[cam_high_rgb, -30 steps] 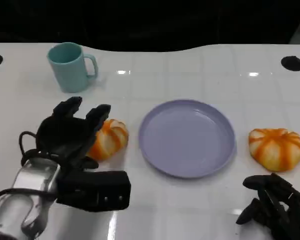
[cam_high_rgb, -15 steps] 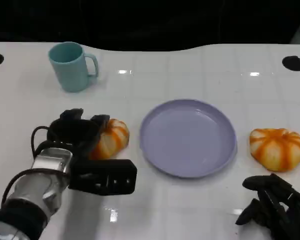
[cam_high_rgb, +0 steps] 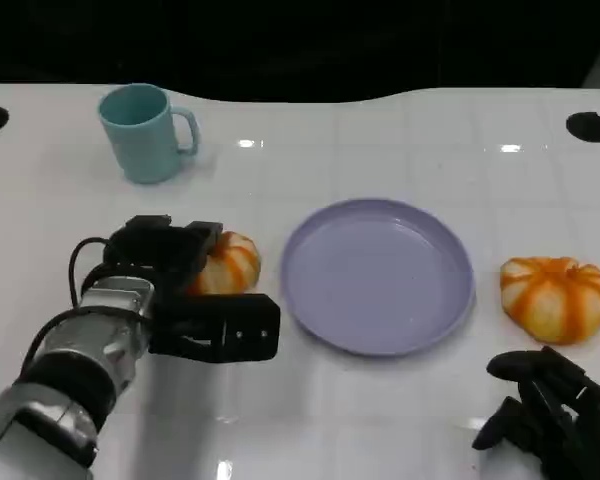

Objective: Grasp the bread from the table and place it into the plate.

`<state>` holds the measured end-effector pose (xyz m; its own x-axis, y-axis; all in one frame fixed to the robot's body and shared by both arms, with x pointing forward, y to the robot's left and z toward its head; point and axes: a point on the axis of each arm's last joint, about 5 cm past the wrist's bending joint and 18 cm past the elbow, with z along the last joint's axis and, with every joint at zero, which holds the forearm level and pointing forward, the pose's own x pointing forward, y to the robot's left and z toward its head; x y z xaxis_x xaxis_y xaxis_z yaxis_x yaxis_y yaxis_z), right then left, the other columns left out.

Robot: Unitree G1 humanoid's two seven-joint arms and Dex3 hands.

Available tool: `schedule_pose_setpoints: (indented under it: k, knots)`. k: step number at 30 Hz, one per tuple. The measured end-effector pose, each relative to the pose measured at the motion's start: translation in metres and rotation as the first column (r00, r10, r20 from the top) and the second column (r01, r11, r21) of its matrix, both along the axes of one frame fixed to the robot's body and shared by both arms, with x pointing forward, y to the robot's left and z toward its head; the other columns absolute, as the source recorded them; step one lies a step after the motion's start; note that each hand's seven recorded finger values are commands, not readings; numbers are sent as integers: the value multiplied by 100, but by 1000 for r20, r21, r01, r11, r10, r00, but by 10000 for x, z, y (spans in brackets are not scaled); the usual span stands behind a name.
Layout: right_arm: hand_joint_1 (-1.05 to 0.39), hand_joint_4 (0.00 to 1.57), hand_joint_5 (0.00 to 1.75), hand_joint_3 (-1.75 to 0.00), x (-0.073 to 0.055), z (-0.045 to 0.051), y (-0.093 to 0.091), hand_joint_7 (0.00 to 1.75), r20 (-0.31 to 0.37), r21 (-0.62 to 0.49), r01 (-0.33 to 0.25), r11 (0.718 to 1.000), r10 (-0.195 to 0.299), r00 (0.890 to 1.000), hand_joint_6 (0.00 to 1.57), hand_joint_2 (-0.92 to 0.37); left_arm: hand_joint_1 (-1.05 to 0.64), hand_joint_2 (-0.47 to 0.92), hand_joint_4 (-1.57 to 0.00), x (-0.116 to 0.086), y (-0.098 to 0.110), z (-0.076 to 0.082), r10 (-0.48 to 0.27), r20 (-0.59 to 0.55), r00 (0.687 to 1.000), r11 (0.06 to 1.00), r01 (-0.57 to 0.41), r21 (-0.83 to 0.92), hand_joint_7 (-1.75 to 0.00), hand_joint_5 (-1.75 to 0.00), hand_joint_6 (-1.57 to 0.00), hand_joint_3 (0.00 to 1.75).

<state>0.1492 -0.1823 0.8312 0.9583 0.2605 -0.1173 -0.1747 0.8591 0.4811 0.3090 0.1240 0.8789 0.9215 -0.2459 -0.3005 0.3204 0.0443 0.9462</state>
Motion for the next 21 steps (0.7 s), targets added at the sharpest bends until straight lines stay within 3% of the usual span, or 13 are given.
schedule_pose_setpoints:
  k: [4,6,7,8,10,11,13,15,19,20,21]
  knots:
    - [-70,69,147,-18,-9,-5,-2,109,-3,0,1,1000,-1,1000,68,-92,-29,81,-29,12,1,3,-4,-17,1000,1000,4,-30,-2,-9,-34,1]
    - [-71,69,147,-18,-11,-5,-3,108,-3,0,1,1000,-1,1000,68,-92,-20,89,-59,14,7,2,-6,-24,1000,999,5,-43,-5,-10,-63,2]
    - [-71,69,147,-17,-13,-5,-4,108,-3,1,2,1000,-2,1000,69,-92,-19,90,-66,12,11,-2,-3,-26,1000,998,2,-56,-4,-9,-71,2]
    - [-71,69,147,-17,-17,-4,-5,108,-3,2,3,1000,-3,1000,69,-92,-23,91,-91,12,16,-4,3,-30,1000,998,-5,-70,-7,-23,-93,6]
    - [-71,69,147,-17,-24,-7,-7,108,-5,2,4,1000,-4,1000,69,-92,-25,92,-103,20,22,4,11,-10,1000,997,-12,-82,-8,-32,-105,8]
    - [-71,69,147,-17,-25,-7,-7,108,-5,2,4,1000,-4,1000,69,-92,-30,92,-93,24,26,8,16,-1,1000,996,-16,-86,-10,-94,-114,4]
    - [-71,69,147,-18,-27,-8,-8,108,-6,2,5,1000,-5,1000,68,-92,-31,92,-79,19,30,-4,26,29,999,996,-23,-85,-7,-142,-113,8]
    - [-70,69,147,-18,-33,-11,-12,109,-6,3,4,1000,-4,1000,68,-92,-31,92,-71,12,16,-16,32,60,998,996,-27,-82,-6,-159,-112,16]
    - [-71,70,147,-17,-32,-10,-13,109,-4,7,3,1000,-3,1000,69,-92,-27,92,-70,1,-13,-37,48,98,994,996,-41,-76,-9,-170,-117,13]
    - [-71,70,147,-17,-32,-10,-13,108,-4,9,4,1000,-4,1000,69,-92,-25,92,-71,-3,-15,-42,51,107,993,996,-42,-80,-41,-172,-108,16]
    - [-71,70,147,-17,-32,-10,-14,108,-3,11,5,1000,-5,1000,69,-92,-23,92,-74,-8,-12,-50,54,118,992,995,-44,-86,-108,-174,-82,19]
